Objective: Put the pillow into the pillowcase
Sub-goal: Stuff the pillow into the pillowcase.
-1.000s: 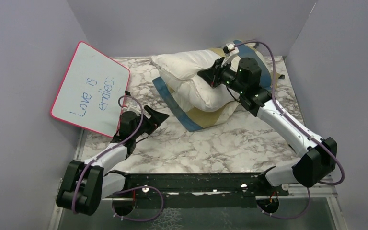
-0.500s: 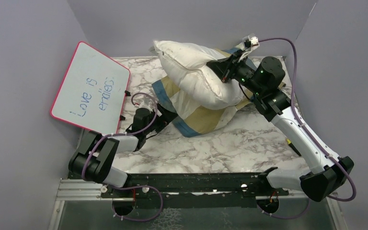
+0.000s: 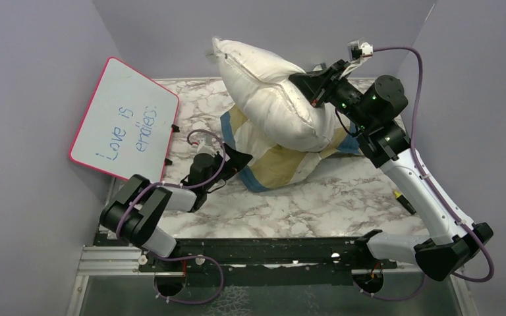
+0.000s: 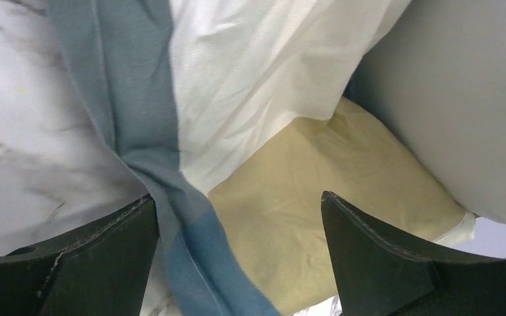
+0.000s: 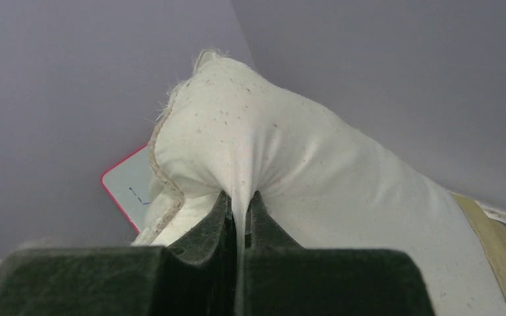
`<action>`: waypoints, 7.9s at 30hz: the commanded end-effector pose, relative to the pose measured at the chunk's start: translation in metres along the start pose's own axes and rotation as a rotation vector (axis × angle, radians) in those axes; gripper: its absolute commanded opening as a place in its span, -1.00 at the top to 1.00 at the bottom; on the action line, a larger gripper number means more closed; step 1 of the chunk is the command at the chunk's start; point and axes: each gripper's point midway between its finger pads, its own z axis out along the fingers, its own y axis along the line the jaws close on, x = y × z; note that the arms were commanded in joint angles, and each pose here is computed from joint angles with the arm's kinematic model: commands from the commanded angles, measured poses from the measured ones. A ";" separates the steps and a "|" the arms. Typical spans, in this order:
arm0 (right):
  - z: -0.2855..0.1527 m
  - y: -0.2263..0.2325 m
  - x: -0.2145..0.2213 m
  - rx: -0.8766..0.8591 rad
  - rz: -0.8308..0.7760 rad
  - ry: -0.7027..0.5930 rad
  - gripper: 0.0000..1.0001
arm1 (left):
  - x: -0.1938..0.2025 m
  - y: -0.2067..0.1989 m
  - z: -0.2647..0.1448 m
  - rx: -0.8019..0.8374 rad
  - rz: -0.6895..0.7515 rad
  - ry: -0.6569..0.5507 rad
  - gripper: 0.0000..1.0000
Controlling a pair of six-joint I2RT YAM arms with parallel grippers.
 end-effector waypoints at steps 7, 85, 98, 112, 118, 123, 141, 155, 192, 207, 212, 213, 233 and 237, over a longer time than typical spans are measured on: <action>-0.020 0.039 -0.088 -0.091 -0.038 -0.264 0.99 | -0.002 -0.033 0.048 0.120 -0.041 -0.067 -0.76; -0.047 -0.182 0.105 0.816 -0.421 0.713 -0.12 | -0.118 -0.217 -0.044 0.651 0.359 -0.246 1.00; -0.039 -0.200 0.093 0.920 -0.454 0.679 0.08 | -0.123 -0.205 -0.038 0.571 0.373 -0.262 1.00; -0.035 -0.159 0.086 0.720 -0.342 0.646 0.01 | -0.123 -0.201 -0.029 0.556 0.366 -0.249 1.00; -0.039 -0.170 0.112 0.727 -0.348 0.696 -0.02 | -0.124 -0.204 -0.028 0.563 0.357 -0.242 1.00; -0.037 -0.184 0.143 0.735 -0.356 0.758 -0.03 | -0.122 -0.206 -0.027 0.572 0.348 -0.227 1.00; -0.051 -0.141 0.066 0.679 -0.348 0.668 -0.28 | -0.125 -0.205 -0.025 0.564 0.334 -0.235 1.00; -0.043 -0.170 0.063 0.706 -0.410 0.645 -0.27 | -0.123 -0.206 -0.027 0.568 0.323 -0.228 1.00; -0.042 -0.175 0.095 0.671 -0.303 0.659 0.01 | -0.117 -0.212 -0.023 0.590 0.298 -0.184 1.00; -0.038 -0.198 0.106 0.720 -0.387 0.694 0.03 | -0.114 -0.217 -0.025 0.610 0.298 -0.169 1.00; -0.030 -0.218 0.107 0.772 -0.458 0.671 0.28 | -0.114 -0.227 -0.030 0.639 0.310 -0.158 1.00; -0.026 -0.219 0.110 0.754 -0.468 0.679 0.32 | -0.118 -0.233 -0.031 0.649 0.299 -0.163 1.00; 0.019 -0.070 0.003 0.219 -0.048 0.226 0.99 | -0.145 -0.443 -0.092 0.973 0.307 -0.075 1.00; -0.009 0.002 0.009 0.031 0.123 0.164 0.99 | -0.201 -0.457 -0.057 0.781 0.355 -0.134 1.00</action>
